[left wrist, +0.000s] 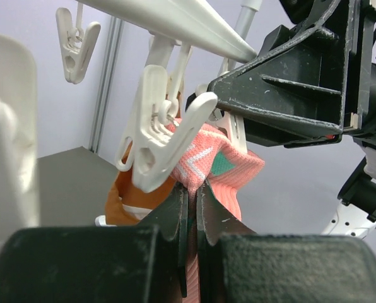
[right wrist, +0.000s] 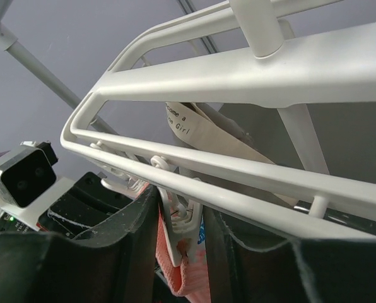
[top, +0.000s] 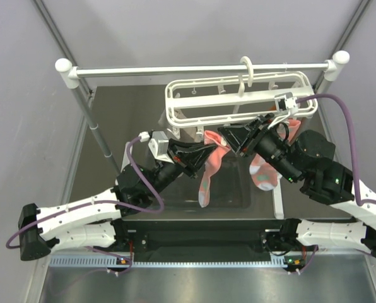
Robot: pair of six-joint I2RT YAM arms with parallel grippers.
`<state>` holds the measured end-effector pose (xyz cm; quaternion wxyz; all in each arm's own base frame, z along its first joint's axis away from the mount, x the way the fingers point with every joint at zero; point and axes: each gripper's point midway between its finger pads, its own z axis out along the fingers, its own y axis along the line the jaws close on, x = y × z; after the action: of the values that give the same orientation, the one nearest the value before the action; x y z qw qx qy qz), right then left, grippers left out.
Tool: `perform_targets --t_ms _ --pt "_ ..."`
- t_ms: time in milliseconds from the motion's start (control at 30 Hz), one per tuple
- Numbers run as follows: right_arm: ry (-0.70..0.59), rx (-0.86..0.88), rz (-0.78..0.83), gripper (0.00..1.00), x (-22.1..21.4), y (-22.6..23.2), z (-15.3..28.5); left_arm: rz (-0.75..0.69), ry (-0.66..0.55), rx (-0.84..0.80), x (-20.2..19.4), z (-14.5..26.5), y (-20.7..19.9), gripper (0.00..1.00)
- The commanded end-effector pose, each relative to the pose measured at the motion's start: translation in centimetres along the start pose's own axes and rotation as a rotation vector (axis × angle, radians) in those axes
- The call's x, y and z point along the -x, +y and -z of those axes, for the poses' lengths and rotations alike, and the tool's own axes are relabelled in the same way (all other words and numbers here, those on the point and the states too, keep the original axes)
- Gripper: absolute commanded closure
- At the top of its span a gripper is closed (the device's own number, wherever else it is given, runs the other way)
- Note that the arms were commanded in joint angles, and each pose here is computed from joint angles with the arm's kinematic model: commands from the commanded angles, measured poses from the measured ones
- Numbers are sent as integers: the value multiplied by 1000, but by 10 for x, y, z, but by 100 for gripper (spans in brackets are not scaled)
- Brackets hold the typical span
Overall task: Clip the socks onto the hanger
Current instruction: Clamp the sock onto the hanger.
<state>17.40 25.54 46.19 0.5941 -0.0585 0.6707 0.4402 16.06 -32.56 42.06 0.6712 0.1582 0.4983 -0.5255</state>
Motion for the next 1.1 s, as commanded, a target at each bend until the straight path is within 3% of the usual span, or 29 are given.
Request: perform_targets --t_ms 0,267,400,567,633,700,800,833,967,1067 --pt "9 11 0 67 -3 2 1 59 -117 -35 39 -7 -14 100" --pt "5 17 -3 64 -1 3 2 99 -138 -66 47 -6 -22 100" --pt "0 20 -7 50 1 3 3 103 -137 -75 48 -9 -24 100" --pt "-3 18 -7 44 3 2 7 109 -119 -71 41 -9 -23 100" --pt "-1 17 -5 35 3 1 9 108 -112 -72 38 -8 -23 99" --pt "0 13 -5 26 3 -1 11 108 -110 -65 38 -8 -21 90" --pt "8 8 -9 16 3 -3 17 126 -106 -17 38 -8 -14 58" --pt "13 12 -11 13 3 -4 20 137 -82 5 36 -8 -11 42" --pt "47 0 3 0 -7 -17 39 161 -3 91 27 -4 0 25" --pt "74 12 32 0 -15 -25 52 165 29 123 20 4 7 19"
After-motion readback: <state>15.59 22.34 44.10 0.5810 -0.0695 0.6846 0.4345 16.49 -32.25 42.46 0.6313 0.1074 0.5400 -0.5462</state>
